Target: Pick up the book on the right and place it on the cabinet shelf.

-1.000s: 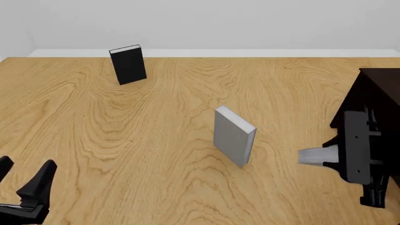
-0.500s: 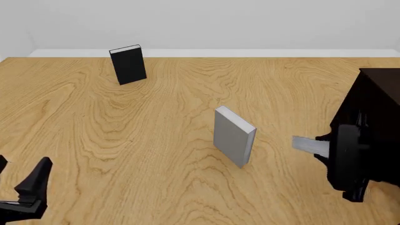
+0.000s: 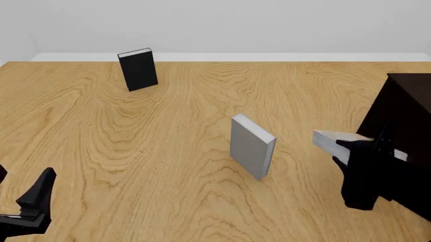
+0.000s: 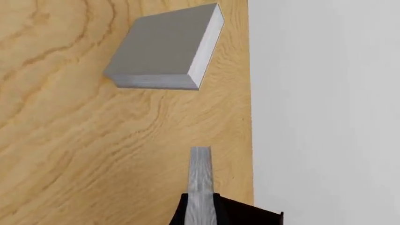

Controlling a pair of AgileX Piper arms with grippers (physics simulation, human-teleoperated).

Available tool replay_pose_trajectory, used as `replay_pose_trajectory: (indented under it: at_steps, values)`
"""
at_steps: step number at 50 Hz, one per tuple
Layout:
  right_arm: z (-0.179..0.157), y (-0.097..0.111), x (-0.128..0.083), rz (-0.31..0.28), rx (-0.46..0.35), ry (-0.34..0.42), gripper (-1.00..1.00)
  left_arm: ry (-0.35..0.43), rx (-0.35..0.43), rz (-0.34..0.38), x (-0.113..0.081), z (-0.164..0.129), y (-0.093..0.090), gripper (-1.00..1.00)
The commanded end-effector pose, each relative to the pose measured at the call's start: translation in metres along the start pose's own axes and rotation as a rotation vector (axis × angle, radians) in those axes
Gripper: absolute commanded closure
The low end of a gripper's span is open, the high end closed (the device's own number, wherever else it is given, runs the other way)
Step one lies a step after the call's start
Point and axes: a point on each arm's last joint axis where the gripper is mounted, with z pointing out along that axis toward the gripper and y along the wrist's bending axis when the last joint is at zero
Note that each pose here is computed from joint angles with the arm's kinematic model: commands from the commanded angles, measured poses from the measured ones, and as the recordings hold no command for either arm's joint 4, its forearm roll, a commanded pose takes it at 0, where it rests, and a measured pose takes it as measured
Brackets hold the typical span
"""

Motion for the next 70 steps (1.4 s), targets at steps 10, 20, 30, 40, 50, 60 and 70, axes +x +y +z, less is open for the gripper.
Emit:
replay_pose_trajectory:
  at_steps: [10, 20, 30, 40, 50, 60, 70]
  values:
    - [0.016, 0.019, 0.007, -0.154, 0.218, -0.013, 1.0, -0.002, 0.0, 0.006, 0.0, 0.0, 0.0, -1.0]
    - [0.02, 0.026, 0.01, -0.174, 0.265, -0.004, 1.0, -0.005, 0.008, 0.007, 0.0, -0.001, -0.001, -1.0]
    - [0.022, 0.03, 0.015, -0.177, 0.29, 0.017, 1.0, -0.004, 0.008, 0.008, 0.0, 0.0, 0.0, -1.0]
    - [0.025, 0.033, 0.02, -0.157, 0.311, 0.036, 1.0, -0.002, 0.017, 0.007, 0.0, 0.0, -0.001, -1.0]
    - [0.027, 0.037, 0.026, -0.128, 0.319, 0.062, 1.0, 0.001, 0.015, 0.003, 0.0, 0.002, -0.001, -1.0]
    - [0.027, 0.039, 0.029, -0.121, 0.322, 0.073, 1.0, 0.009, 0.01, 0.012, 0.0, 0.004, -0.001, -1.0]
    - [0.027, 0.042, 0.032, -0.104, 0.321, 0.085, 1.0, 0.005, -0.001, 0.007, -0.001, 0.003, 0.0, -1.0]
